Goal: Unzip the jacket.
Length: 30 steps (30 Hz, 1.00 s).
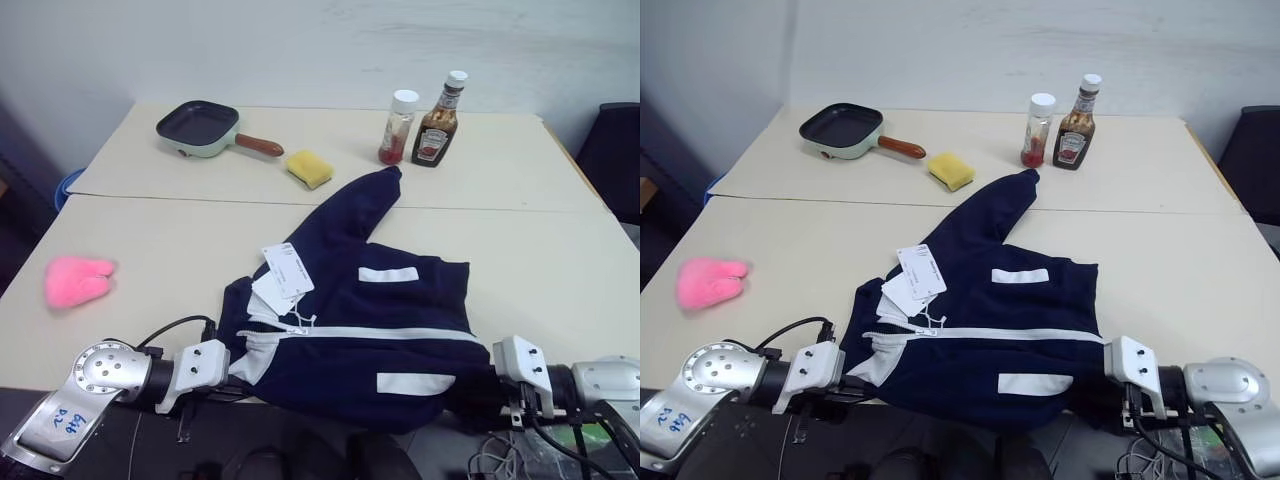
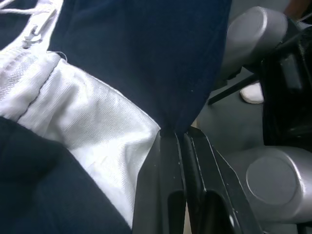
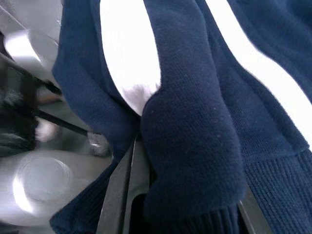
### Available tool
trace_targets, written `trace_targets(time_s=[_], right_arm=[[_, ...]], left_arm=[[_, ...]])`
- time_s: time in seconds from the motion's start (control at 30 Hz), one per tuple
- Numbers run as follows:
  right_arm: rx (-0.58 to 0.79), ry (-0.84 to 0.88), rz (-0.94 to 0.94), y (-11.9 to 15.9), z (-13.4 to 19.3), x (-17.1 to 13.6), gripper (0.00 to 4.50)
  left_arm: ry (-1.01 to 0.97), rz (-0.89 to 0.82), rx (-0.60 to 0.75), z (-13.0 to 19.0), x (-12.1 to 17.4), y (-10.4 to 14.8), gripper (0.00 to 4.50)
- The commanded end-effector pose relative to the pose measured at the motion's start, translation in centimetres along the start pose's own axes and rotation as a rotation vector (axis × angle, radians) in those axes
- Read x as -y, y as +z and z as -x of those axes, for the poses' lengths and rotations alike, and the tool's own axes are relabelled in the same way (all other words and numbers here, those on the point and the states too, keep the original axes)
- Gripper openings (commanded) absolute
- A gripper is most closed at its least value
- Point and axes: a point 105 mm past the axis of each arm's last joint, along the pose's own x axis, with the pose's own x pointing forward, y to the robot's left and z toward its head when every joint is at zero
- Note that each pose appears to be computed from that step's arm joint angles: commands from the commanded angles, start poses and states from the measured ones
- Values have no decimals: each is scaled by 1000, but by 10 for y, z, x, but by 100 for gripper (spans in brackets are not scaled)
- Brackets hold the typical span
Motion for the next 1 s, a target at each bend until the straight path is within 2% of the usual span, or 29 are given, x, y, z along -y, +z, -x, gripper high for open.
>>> trace_targets(time_s=[0.03, 0.1, 0.17, 0.23, 0.27, 0.3, 0.33, 0.43, 0.57, 0.67, 0.8, 1.0], right_arm=[[61, 24, -23, 16, 4, -9, 187], [58, 8, -51, 18, 10, -12, 252], [0, 34, -139, 16, 31, -24, 327], [34, -8, -223, 30, 51, -20, 399], [57, -30, -238, 37, 58, -17, 436], [67, -48, -247, 44, 64, -13, 448], [71, -60, -243, 48, 69, -11, 448], [127, -147, -141, 63, 76, 6, 450], [230, -226, 84, 79, 64, 24, 450], [344, -279, 188, 90, 47, 32, 450], [387, -271, 207, 94, 25, 29, 450], [405, -286, 187, 95, 16, 23, 450]], left_arm=[[0, 125, 37, 8, 0, -5, 73], [-25, 123, 47, 17, 1, -2, 126], [-98, 174, 50, 36, 5, 0, 195], [-86, 218, 102, 56, -5, 7, 260], [-66, 223, 122, 63, -11, 10, 262], [-48, 222, 136, 71, -17, 12, 262], [-26, 214, 144, 76, -23, 14, 262], [158, 202, 219, 85, -65, 25, 318], [213, 244, 268, 67, -96, 38, 444], [211, 349, 250, 45, -117, 43, 444], [188, 417, 203, 23, -134, 50, 444], [81, 432, 174, 7, -131, 67, 444]])
